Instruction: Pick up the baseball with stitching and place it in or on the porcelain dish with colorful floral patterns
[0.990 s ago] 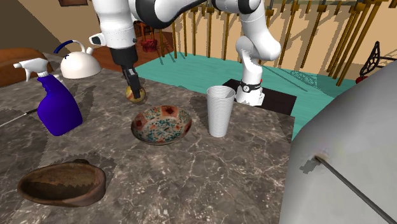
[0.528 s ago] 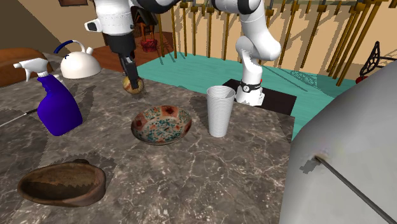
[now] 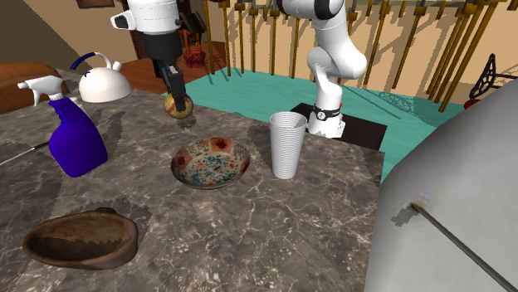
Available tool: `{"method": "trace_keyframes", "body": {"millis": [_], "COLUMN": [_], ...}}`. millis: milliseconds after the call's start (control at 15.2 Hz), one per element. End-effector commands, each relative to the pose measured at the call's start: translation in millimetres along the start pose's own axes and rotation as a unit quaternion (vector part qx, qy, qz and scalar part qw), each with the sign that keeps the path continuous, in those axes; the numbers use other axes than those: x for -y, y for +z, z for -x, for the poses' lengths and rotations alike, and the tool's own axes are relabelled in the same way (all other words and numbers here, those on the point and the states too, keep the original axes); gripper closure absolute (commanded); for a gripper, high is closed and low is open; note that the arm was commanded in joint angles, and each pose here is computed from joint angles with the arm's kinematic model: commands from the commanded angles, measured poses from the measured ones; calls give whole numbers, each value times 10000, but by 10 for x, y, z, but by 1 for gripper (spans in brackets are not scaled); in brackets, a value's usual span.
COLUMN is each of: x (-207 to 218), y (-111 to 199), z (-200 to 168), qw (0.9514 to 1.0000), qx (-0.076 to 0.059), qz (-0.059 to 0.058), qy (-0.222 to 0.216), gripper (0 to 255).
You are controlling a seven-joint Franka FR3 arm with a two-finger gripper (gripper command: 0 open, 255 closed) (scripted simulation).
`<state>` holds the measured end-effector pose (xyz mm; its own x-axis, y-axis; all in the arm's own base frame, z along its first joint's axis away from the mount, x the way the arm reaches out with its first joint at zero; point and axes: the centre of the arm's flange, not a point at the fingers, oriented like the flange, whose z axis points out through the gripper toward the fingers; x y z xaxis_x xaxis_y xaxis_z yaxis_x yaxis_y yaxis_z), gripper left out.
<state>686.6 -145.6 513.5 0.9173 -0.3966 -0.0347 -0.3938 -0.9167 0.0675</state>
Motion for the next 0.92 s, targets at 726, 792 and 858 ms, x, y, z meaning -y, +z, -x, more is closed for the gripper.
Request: {"method": "trace_keyframes", "body": {"millis": [726, 792, 858], "x": [1208, 1211, 1215], "y": [48, 101, 154], "z": [241, 239, 237], "qw": [10000, 10000, 10000], "qx": [-1, -1, -1], "qz": [2, 2, 2], "qy": [6, 6, 6], "gripper": [255, 255, 255]}}
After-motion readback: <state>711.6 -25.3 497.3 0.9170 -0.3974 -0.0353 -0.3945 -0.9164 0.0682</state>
